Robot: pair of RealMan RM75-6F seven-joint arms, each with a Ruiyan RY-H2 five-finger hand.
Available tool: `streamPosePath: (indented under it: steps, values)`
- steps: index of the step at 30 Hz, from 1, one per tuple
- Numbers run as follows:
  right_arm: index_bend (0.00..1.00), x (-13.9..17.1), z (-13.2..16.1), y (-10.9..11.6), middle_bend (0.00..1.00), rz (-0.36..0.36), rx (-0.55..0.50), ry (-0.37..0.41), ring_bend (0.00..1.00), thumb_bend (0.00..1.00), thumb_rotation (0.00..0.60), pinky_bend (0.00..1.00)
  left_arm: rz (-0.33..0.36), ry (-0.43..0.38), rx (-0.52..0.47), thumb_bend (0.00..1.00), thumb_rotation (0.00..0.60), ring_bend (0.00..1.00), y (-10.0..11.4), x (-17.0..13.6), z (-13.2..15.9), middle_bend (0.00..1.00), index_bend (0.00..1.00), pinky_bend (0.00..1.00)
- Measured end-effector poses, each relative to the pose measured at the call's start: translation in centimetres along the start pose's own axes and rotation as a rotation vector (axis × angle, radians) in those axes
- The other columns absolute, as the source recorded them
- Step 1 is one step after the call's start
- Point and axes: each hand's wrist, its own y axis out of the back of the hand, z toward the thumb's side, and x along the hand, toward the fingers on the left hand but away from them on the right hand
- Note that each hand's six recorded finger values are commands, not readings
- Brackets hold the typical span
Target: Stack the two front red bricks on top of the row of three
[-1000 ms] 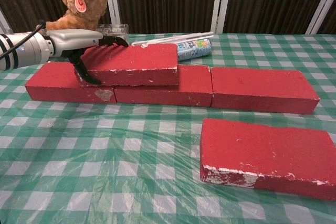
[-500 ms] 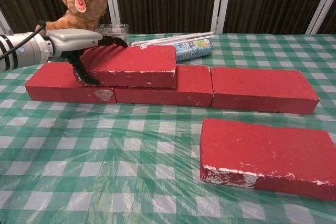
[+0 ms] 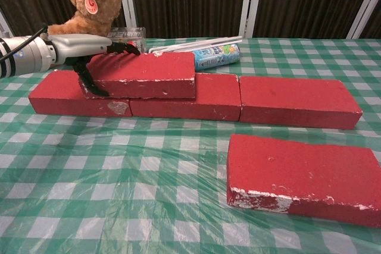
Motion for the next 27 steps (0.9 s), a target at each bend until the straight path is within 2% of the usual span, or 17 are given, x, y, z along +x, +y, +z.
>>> streamPosePath:
  steps: [3,6,11,27]
  values:
    - [0.0,0.02,0.06,-0.04,0.0,0.004,0.0,0.0,0.0,0.15,0.6,0.0,0.002,0.001,-0.001,0.29,0.6,0.04,0.0,-0.04,-0.11,0.21,0.06,0.13]
    - [0.0,0.02,0.06,-0.07,0.0,0.005,0.002,-0.002,0.0,0.15,0.6,0.0,0.009,0.0,0.007,0.29,0.6,0.01,0.05,-0.08,-0.19,0.19,0.0,0.12]
    - [0.0,0.03,0.15,-0.12,0.0,0.005,0.004,-0.004,0.0,0.15,0.6,0.0,0.005,-0.001,0.013,0.29,0.6,0.0,-0.11,-0.16,-0.34,0.14,0.0,0.1]
    - [0.0,0.09,0.22,0.02,0.0,-0.002,-0.001,-0.001,0.0,0.15,0.6,0.0,-0.002,-0.002,0.005,0.28,0.6,0.0,-0.19,-0.26,-0.36,0.09,0.0,0.09]
